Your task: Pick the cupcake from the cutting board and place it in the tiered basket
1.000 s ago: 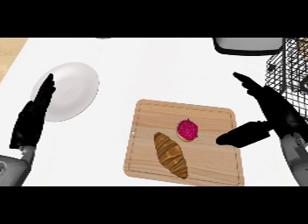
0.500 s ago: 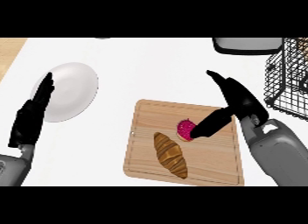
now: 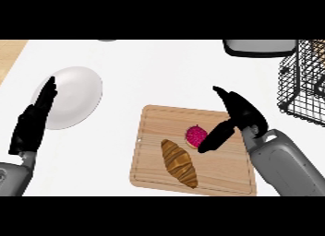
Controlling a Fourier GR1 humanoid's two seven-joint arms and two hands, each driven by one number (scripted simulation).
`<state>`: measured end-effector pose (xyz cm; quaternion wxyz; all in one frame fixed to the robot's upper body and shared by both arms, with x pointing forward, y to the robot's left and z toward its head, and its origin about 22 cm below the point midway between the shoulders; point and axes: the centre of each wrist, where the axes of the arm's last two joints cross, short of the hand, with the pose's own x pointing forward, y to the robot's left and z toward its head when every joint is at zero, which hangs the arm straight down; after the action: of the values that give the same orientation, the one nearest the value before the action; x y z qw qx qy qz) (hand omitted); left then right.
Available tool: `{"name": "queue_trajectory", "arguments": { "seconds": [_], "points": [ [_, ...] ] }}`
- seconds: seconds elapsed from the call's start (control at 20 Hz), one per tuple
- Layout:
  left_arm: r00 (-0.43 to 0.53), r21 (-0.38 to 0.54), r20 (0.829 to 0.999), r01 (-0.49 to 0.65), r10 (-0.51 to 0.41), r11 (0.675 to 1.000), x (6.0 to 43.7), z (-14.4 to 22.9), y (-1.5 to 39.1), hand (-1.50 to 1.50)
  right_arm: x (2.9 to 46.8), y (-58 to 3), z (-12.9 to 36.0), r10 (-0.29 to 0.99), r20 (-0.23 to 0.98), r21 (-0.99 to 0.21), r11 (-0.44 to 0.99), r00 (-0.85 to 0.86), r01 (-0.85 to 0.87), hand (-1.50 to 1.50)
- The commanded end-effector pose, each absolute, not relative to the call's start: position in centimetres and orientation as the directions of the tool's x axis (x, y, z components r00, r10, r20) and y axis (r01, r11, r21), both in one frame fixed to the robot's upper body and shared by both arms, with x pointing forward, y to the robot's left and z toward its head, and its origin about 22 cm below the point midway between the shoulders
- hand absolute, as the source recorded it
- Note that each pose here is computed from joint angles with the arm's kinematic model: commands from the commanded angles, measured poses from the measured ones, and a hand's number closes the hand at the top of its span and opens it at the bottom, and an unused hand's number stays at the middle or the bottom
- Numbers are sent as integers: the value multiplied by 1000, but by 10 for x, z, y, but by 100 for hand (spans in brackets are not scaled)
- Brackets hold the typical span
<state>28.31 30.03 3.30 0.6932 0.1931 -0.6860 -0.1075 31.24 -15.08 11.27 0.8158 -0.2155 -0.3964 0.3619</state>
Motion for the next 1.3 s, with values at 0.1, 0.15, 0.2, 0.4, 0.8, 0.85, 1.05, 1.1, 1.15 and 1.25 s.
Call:
{"name": "queue_trajectory", "arguments": {
  "seconds": [0.1,0.15,0.2,0.4,0.8,0.85,1.05,1.1,1.15,1.25],
  "points": [
    [31,417,908,-121,-417,901,281,10,281,0,299,-136,109,799,393,-664,588,454,-461,-150],
    [32,408,913,-125,-407,904,269,28,281,0,292,-123,108,801,382,-683,581,461,-443,-150],
    [31,408,913,-126,-407,904,285,36,290,0,282,-136,120,810,380,-692,569,448,-443,-150],
    [42,405,914,-135,-403,904,280,26,311,0,295,-116,123,836,330,-736,518,437,-436,-150],
    [38,413,910,-131,-412,901,287,39,292,0,284,-103,102,849,311,-747,497,428,-442,-150],
    [39,417,909,-122,-416,901,276,35,321,0,280,-117,93,846,310,-738,502,434,-452,-150],
    [34,417,909,-113,-416,902,275,27,296,0,286,-115,58,846,274,-738,490,457,-464,-150],
    [45,395,919,-110,-393,912,274,27,298,0,281,-106,76,841,278,-732,498,465,-464,-150],
    [34,425,905,-117,-424,898,267,29,287,0,295,-108,93,836,284,-726,507,469,-464,-150],
    [35,423,906,-143,-423,895,286,38,304,0,301,-108,74,824,295,-717,526,484,-458,-150]
  ]
}}
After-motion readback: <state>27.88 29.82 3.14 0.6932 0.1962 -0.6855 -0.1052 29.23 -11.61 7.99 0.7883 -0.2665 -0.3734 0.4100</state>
